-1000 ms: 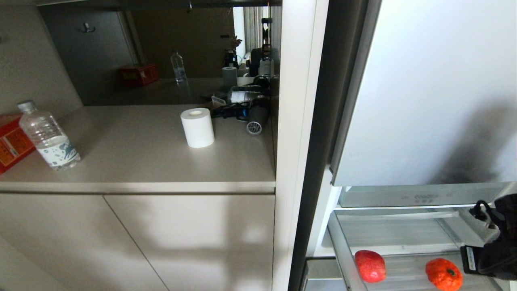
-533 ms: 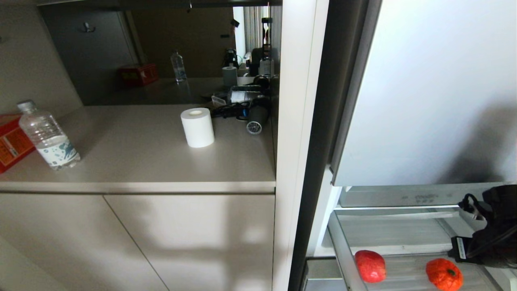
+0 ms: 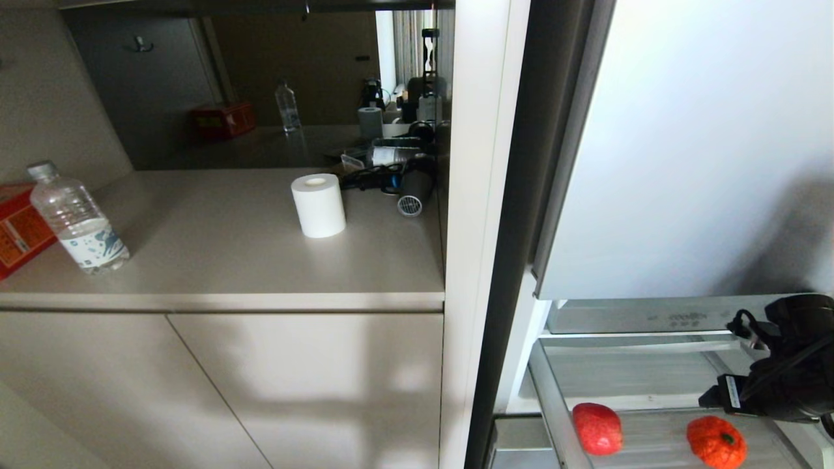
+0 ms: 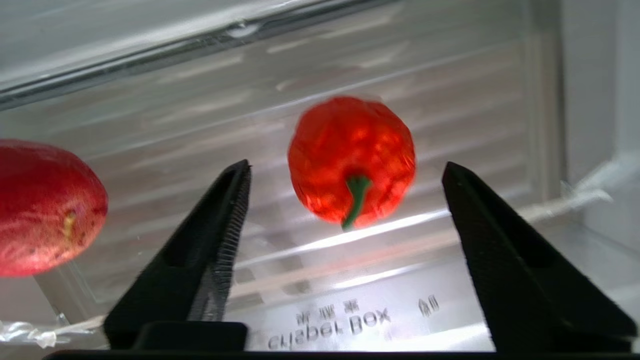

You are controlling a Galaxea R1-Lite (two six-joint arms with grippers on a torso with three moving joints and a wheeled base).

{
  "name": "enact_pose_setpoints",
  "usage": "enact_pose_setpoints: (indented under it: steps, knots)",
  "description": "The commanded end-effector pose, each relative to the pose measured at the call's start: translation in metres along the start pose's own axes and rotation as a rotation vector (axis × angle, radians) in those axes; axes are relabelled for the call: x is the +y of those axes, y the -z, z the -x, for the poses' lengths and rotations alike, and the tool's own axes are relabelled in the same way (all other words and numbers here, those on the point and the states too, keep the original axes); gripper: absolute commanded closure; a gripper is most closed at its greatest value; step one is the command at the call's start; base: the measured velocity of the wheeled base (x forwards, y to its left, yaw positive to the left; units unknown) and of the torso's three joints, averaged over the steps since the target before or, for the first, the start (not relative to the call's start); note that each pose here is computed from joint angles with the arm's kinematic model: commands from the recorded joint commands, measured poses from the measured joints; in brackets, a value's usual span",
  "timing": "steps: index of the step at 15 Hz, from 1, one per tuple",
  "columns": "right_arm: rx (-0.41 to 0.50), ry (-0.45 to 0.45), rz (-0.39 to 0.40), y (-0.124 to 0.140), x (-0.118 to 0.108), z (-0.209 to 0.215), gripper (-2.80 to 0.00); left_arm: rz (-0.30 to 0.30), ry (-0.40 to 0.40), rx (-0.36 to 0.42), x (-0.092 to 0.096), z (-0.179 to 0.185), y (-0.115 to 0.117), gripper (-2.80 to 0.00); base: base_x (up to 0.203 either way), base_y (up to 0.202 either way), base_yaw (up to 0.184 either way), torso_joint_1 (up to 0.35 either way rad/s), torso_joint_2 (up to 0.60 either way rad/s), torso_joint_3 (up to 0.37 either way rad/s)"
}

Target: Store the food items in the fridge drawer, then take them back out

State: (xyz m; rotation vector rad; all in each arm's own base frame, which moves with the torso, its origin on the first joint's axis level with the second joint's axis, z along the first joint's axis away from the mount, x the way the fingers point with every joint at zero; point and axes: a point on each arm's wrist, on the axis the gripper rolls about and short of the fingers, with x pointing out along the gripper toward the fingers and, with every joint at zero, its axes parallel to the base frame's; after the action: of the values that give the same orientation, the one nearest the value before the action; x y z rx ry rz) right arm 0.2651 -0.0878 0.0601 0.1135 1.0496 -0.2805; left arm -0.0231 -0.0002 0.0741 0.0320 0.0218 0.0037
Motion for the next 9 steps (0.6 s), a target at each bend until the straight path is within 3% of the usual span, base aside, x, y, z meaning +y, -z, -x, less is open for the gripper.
enact_pose_setpoints:
  steps: [1, 9]
  knots:
    - [0.022, -0.010, -0.008, -0.002, -0.003, -0.012, -2.80, 0.000, -0.001, 0.000, 0.000, 0.000, 0.000, 0.00, 0.000, 0.000, 0.000, 0.000, 0.00, 0.000]
    - [0.063, -0.064, 0.025, -0.009, -0.006, -0.041, -2.80, 0.000, -0.001, 0.000, 0.000, 0.000, 0.000, 0.00, 0.000, 0.000, 0.000, 0.000, 0.00, 0.000]
